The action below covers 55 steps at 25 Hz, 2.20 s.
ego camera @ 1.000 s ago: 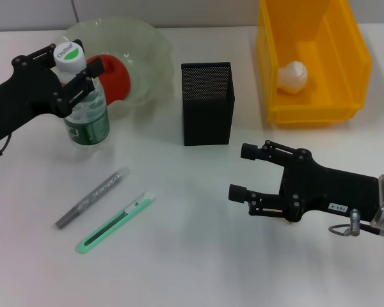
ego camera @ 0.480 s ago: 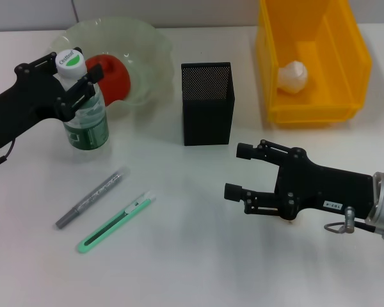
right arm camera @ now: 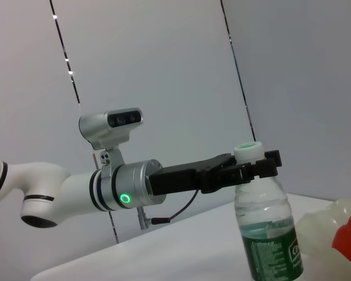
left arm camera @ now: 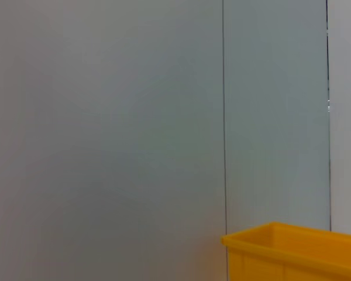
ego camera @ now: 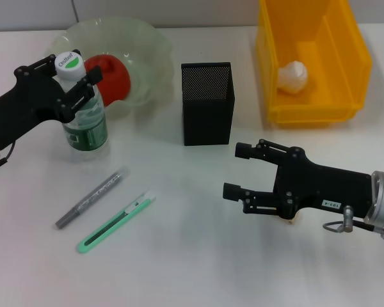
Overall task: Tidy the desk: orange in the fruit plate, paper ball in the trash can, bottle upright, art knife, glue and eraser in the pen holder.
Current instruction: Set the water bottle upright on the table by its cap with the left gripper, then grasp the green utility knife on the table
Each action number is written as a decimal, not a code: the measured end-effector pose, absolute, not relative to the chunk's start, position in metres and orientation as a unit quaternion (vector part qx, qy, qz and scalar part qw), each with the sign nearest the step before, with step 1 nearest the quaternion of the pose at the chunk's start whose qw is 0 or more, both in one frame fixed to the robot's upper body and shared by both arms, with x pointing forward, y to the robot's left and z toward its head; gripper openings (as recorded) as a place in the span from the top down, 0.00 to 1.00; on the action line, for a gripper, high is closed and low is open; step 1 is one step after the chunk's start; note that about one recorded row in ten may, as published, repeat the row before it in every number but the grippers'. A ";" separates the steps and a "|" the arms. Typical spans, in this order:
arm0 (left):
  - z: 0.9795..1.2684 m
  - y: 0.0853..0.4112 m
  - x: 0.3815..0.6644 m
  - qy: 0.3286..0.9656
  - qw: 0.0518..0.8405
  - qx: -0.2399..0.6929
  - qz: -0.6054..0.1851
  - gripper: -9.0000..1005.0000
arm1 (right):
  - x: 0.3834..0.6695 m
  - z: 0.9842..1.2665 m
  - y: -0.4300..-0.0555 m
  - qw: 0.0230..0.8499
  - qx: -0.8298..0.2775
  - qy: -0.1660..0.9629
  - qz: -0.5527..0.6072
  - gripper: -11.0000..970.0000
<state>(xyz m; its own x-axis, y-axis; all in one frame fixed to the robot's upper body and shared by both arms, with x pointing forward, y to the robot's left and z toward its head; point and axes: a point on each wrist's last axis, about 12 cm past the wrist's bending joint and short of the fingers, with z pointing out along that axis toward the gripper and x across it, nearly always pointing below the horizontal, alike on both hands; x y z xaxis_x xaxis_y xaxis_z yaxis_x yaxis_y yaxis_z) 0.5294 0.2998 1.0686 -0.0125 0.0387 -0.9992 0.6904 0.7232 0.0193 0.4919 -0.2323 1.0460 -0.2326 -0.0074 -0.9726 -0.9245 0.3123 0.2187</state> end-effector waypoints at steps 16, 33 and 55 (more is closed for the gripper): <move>1.066 0.298 0.528 0.668 0.643 0.274 -0.256 0.49 | 0.494 1.047 -0.229 0.499 -0.369 0.634 0.461 0.13; 1.066 0.298 0.531 0.670 0.643 0.274 -0.252 0.45 | 0.497 1.048 -0.227 0.496 -0.378 0.633 0.459 0.13; 1.074 0.297 0.529 0.649 0.660 0.273 -0.264 0.41 | 0.497 1.048 -0.227 0.496 -0.378 0.634 0.458 0.13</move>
<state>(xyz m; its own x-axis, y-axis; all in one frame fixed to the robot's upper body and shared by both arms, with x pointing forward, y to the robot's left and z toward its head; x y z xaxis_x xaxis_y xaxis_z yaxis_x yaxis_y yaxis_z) 0.5293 0.2971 1.0738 0.0188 0.0058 -0.9998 0.7020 0.7119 0.0174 0.4966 -0.2274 1.0478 -0.2234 -0.0250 -0.9744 -0.9329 0.2953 0.2063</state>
